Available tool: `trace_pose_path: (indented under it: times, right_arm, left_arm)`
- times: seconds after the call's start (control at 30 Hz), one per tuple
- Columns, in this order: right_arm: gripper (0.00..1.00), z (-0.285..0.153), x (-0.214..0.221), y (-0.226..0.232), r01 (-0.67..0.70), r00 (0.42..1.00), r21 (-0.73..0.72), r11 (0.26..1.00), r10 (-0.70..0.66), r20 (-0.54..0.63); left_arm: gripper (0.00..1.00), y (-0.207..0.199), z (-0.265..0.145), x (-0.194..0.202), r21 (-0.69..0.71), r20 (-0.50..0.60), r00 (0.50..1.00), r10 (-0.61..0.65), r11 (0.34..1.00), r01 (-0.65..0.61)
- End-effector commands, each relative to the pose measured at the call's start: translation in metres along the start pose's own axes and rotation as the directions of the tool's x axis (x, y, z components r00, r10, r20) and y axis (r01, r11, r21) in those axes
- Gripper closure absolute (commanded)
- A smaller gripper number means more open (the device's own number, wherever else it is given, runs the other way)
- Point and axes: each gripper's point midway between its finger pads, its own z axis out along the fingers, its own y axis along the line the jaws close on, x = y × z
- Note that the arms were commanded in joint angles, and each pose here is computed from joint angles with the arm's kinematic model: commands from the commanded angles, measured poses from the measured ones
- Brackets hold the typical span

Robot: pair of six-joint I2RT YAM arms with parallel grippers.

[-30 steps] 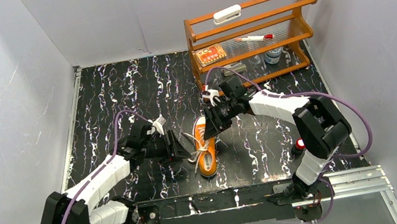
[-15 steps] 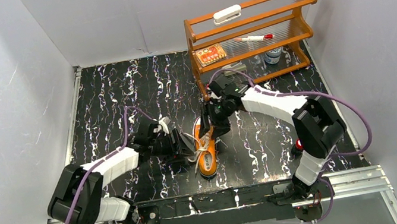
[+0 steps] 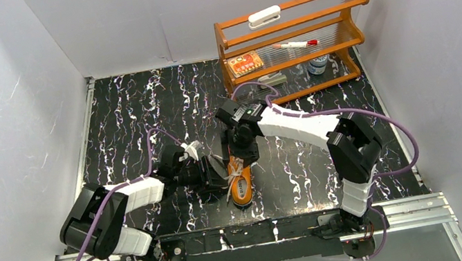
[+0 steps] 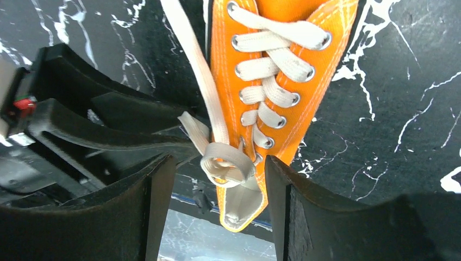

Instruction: Tie the shoes

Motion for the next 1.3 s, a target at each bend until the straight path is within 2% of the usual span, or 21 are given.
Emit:
trace_pose_path:
  times: [0.0,0.27,0.33,0.43,0.53,0.63,0.7,0.87,0.93,1.1,1.27]
  right_arm:
    - [0.32,-0.001,-0.001,-0.002,-0.007,1.000,0.078,0.997,0.005,0.020]
    - [0.40,0.000,-0.008,-0.004,0.003,0.996,0.159,0.987,-0.017,0.088]
    - [0.48,-0.002,-0.010,-0.003,-0.004,0.995,0.170,0.985,-0.013,0.101]
    - [0.67,-0.006,-0.010,-0.004,-0.024,0.993,0.176,0.984,0.003,0.114]
    - [0.76,-0.009,-0.009,-0.009,-0.037,0.992,0.188,0.982,0.014,0.125]
    - [0.89,-0.013,-0.008,-0.013,-0.058,0.990,0.190,0.980,0.031,0.141]
    - [0.99,-0.014,-0.010,-0.017,-0.069,0.985,0.196,0.978,0.036,0.166]
    - [1.00,-0.015,-0.017,-0.029,-0.105,0.978,0.192,0.976,0.066,0.200]
    - [1.00,-0.016,-0.018,-0.038,-0.118,0.975,0.189,0.975,0.078,0.208]
    - [1.00,-0.011,-0.022,-0.035,-0.068,0.972,0.021,0.997,0.062,0.227]
    - [1.00,0.004,-0.033,-0.052,-0.035,0.978,0.012,0.999,0.032,0.206]
  left_arm:
    - [0.61,-0.008,-0.002,0.000,0.043,-0.003,0.999,0.032,0.999,-0.032]
    - [0.73,-0.010,-0.005,0.000,0.049,0.008,0.999,0.035,0.998,-0.036]
    - [0.76,-0.009,-0.005,0.001,0.045,0.006,0.999,0.032,0.998,-0.033]
    - [0.83,-0.007,-0.005,0.002,0.036,0.002,1.000,0.029,0.999,-0.029]
    - [0.89,-0.006,-0.005,0.003,0.034,-0.001,1.000,0.024,0.999,-0.024]
    - [1.00,-0.004,-0.005,0.007,0.022,-0.023,1.000,0.013,1.000,-0.012]
    - [1.00,-0.003,-0.006,0.010,0.018,-0.040,0.999,0.005,1.000,-0.004]
    - [1.00,0.001,-0.009,0.017,-0.019,-0.069,0.997,-0.044,0.999,0.043]
    - [1.00,0.014,-0.010,0.020,-0.119,-0.077,0.989,-0.127,0.986,0.117]
    - [1.00,0.038,-0.008,0.041,-0.272,-0.155,0.942,-0.297,0.930,0.248]
    - [1.00,0.057,-0.011,0.043,-0.393,-0.130,0.931,-0.340,0.880,0.266]
